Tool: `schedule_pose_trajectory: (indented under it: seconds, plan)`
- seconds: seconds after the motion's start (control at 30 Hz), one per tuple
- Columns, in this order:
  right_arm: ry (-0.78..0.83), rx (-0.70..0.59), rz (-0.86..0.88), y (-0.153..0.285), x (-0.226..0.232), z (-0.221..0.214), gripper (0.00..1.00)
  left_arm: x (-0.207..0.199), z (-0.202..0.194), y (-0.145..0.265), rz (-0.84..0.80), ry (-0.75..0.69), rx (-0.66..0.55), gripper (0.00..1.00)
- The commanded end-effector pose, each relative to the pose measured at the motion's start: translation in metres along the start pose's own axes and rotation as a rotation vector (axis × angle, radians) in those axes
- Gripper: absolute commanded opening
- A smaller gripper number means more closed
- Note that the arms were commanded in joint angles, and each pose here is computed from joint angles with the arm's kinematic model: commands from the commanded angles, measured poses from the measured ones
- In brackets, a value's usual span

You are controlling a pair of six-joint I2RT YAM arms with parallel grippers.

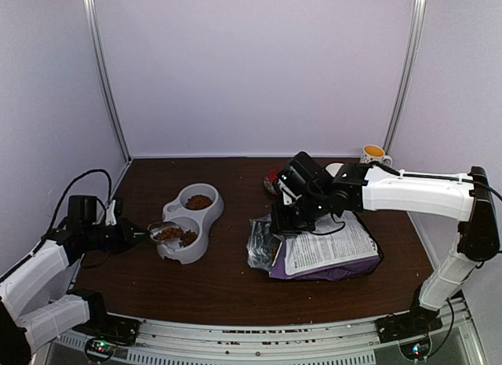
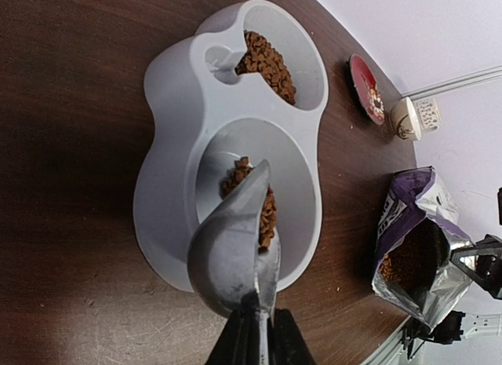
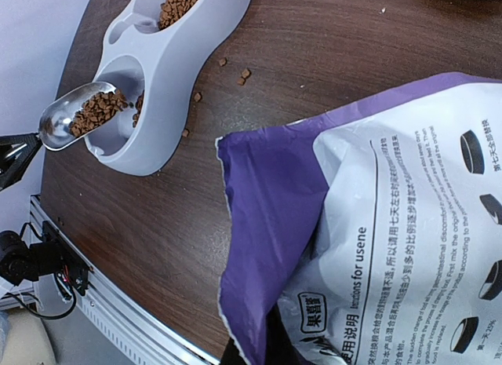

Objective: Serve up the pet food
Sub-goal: Place the pet food in the pet food bowl.

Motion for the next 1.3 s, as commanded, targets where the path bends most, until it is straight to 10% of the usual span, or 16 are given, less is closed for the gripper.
schedule_pose_trajectory:
  seconds: [0.0,1.27]
  plan:
    - [-0.013,-0.016,-0.024,-0.003,-0.009,0.003,0.0,-0.015,0.011,0.008,-0.002,-0.079,-0.057,0.0]
    - [-0.02,-0.028,-0.02,-0.011,-0.018,-0.007,0.0,-0.035,0.005,0.016,0.209,-0.249,-0.071,0.0]
Point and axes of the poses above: each gripper's point midway between its finger pads, its own y axis back along the fingers, its own x axis along the line the jaws close on, z = x × y, the point moved 6 cm from there along y, back along the fingers, and after that the axes turned 10 degrees about y, right-handed, at the moved point
